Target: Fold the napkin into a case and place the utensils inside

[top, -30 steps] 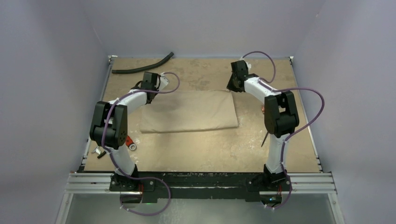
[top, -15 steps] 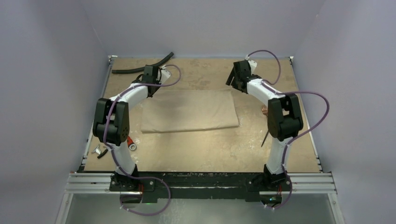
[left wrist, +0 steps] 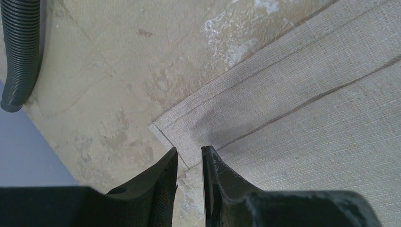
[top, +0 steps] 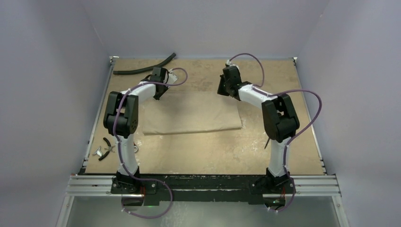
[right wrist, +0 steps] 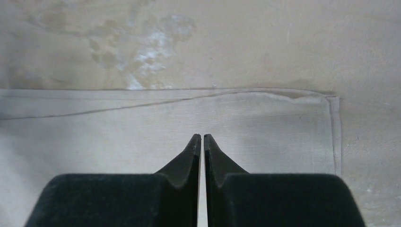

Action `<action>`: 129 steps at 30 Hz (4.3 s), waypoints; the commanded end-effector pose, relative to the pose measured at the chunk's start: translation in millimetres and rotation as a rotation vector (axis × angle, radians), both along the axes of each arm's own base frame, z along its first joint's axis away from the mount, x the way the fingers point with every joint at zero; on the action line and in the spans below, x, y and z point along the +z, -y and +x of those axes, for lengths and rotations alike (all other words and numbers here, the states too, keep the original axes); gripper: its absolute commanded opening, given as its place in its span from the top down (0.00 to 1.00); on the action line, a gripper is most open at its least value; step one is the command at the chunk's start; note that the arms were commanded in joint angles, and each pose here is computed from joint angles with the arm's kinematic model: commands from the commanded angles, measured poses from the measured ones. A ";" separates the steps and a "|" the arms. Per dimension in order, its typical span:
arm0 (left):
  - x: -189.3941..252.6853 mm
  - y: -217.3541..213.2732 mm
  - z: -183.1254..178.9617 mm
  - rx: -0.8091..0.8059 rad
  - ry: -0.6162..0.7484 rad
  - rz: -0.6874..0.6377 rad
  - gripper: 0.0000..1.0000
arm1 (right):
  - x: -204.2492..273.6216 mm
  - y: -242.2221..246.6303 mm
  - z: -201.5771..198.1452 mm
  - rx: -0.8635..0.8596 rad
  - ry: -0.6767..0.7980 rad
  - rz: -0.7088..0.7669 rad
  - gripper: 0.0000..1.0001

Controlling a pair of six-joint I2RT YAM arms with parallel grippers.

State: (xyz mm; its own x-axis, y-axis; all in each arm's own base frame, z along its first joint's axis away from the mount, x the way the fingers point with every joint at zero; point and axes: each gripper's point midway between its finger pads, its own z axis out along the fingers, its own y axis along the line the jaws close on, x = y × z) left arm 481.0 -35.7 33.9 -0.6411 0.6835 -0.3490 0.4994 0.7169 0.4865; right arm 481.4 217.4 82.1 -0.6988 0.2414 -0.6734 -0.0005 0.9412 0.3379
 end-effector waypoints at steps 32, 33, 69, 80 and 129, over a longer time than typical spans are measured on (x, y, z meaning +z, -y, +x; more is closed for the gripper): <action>11.6 -32.4 -15.7 0.271 -0.187 -0.637 0.60 | 25.1 58.2 17.1 -0.102 0.044 0.030 0.60; 10.1 -32.6 -15.9 0.276 -0.190 -0.640 0.61 | 26.9 58.7 18.1 -0.102 0.049 0.030 0.59; 19.5 -43.1 -15.2 0.314 -0.110 -0.622 0.86 | 0.9 69.1 56.1 -0.013 0.144 -0.077 0.32; 22.3 -43.2 -12.6 0.318 -0.100 -0.624 0.87 | -16.0 65.1 44.9 0.034 0.117 -0.075 0.54; 70.8 -24.1 10.5 0.261 0.022 -0.626 1.00 | 14.4 91.8 25.3 -0.096 0.144 -0.104 1.00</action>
